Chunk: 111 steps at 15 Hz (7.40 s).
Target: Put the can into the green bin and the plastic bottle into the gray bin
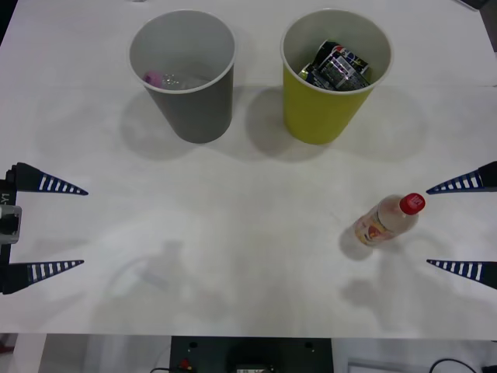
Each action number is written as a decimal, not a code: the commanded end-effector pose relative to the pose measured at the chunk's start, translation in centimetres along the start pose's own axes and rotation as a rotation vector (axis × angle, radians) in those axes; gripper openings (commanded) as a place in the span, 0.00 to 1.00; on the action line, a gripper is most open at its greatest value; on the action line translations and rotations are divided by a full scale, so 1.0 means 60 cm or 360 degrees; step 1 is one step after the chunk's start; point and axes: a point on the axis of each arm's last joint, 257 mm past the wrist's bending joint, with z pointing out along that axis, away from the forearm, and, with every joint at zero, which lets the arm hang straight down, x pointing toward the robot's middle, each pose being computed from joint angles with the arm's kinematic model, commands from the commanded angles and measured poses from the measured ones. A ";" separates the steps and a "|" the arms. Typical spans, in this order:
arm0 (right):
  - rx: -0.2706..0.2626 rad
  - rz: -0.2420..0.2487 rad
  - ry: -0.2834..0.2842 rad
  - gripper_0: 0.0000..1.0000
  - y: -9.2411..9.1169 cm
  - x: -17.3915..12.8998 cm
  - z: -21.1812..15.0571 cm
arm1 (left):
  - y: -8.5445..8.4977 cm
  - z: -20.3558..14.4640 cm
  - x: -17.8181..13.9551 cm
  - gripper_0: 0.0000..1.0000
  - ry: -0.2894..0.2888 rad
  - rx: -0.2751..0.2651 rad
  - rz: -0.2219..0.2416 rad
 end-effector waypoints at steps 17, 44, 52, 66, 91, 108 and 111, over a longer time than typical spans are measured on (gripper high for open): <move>0.0143 0.0085 -0.0248 1.00 -0.020 0.056 -0.021 | 0.000 0.000 0.000 0.98 0.0000 0.0000 0.0000; 0.0479 0.0476 -0.0813 1.00 -0.016 0.126 0.132 | 0.000 0.000 0.000 0.98 0.0000 0.0000 0.0000; 0.0531 0.0522 -0.0878 1.00 -0.025 0.096 0.187 | 0.000 0.000 0.000 0.98 0.0000 0.0000 0.0000; 0.0506 0.0522 -0.0900 0.00 -0.021 0.083 0.204 | 0.000 0.000 0.000 0.98 0.0000 0.0000 0.0000; 0.0183 0.0740 -0.0180 0.00 -0.030 -0.038 0.108 | 0.000 0.000 0.000 0.98 0.0000 0.0000 0.0000; 0.0089 0.0787 -0.0034 0.00 -0.113 -0.254 0.071 | 0.000 0.000 0.000 0.98 0.0000 0.0000 0.0000; 0.0070 0.0709 -0.0004 0.00 -0.142 -0.282 0.061 | 0.000 0.000 0.000 0.98 0.0000 0.0000 0.0000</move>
